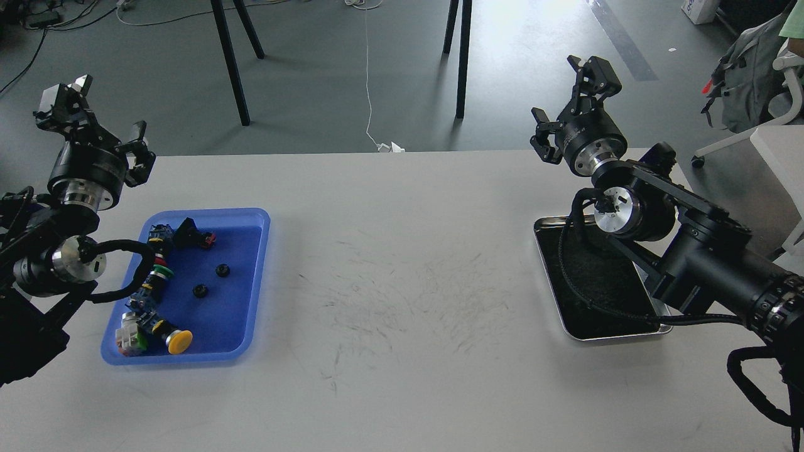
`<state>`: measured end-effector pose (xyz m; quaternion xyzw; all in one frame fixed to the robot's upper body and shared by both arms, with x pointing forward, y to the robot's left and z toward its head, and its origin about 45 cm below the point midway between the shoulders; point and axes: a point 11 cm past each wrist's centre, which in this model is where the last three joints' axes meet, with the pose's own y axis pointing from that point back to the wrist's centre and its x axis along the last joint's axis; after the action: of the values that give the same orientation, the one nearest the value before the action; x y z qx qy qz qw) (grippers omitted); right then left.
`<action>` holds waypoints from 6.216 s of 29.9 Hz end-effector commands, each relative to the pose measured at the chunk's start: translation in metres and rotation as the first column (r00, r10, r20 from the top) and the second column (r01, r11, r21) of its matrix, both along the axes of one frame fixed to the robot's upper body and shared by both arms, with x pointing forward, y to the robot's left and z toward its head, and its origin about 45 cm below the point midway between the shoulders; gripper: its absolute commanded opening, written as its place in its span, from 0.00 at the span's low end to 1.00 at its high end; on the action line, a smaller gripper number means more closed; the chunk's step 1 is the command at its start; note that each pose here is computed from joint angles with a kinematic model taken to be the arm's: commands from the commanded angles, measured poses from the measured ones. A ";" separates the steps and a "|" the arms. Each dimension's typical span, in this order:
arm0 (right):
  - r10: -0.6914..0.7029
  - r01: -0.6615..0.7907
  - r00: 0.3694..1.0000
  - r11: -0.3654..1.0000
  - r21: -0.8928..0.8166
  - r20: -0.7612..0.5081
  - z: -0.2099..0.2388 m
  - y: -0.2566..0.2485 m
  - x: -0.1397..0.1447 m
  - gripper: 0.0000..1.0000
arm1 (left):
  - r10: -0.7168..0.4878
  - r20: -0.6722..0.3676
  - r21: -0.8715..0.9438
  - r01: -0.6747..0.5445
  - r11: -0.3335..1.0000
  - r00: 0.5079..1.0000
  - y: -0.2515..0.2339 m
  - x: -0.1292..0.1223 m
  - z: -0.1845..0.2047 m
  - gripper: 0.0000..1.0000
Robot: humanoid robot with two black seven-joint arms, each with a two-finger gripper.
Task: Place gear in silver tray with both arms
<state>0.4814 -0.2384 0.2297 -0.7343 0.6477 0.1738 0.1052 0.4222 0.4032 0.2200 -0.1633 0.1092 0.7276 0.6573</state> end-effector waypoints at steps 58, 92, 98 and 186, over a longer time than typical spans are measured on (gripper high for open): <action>-0.015 0.015 1.000 0.999 0.038 0.005 -0.001 -0.008 -0.003 0.99 | -0.384 -0.444 0.860 0.505 0.071 0.810 -0.018 -0.024 0.043 0.98; -0.016 0.016 1.000 0.999 0.037 0.001 -0.004 -0.008 -0.004 0.99 | -0.329 -0.628 0.764 0.477 -0.435 0.706 -0.013 -0.030 0.002 0.90; -0.018 0.018 1.000 0.999 0.037 -0.003 -0.006 -0.008 -0.005 0.99 | -0.346 -0.638 0.734 0.407 -0.544 0.688 -0.017 -0.036 -0.004 0.89; -0.010 0.010 1.000 1.000 0.006 -0.019 -0.015 -0.007 -0.008 0.99 | -0.336 -0.668 0.679 0.360 -0.640 0.664 -0.017 -0.091 -0.127 0.61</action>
<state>0.4736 -0.2446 0.2149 -0.7293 0.6514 0.1826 0.1021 0.3303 0.3895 0.0944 0.5135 -0.4687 0.1275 0.7073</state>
